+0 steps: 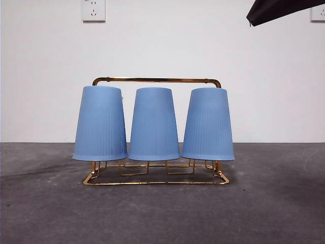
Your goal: Pick the top cup and place it on cupholder, pick up the mid cup and place it on cupholder, last pick the bottom cup and place it on cupholder.
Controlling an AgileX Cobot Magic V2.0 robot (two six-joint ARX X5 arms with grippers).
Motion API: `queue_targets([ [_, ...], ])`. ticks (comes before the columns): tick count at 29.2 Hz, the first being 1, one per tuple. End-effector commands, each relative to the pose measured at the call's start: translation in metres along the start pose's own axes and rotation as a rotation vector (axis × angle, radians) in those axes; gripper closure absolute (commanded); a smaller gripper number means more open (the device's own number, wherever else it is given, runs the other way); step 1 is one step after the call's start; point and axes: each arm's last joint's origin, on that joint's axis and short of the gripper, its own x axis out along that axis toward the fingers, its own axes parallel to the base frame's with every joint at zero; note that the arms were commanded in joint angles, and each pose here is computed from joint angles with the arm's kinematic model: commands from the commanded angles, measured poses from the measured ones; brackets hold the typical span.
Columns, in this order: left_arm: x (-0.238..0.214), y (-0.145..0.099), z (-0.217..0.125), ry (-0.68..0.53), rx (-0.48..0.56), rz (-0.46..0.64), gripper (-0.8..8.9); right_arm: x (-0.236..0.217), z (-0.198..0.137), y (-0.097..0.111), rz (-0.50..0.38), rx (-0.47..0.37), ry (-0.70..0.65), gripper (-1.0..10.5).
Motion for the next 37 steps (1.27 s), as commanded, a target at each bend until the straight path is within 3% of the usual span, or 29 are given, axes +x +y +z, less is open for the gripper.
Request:
queue_targets([
  [1,-0.005,0.004,-0.021,-0.033,0.037,0.087,7.95,0.0,0.002,0.002,0.007,0.003,-0.007,9.3],
  [7,-0.015,0.002,-0.072,0.002,0.047,0.177,7.95,0.0,0.002,0.002,0.007,0.003,-0.007,9.3],
  [18,-0.02,-0.013,-0.159,0.148,0.028,0.17,7.95,0.0,0.002,0.002,0.008,0.002,-0.007,9.3],
  [37,-0.027,-0.021,-0.194,0.319,0.002,0.136,7.95,0.0,0.002,0.002,0.007,0.003,-0.007,9.3],
])
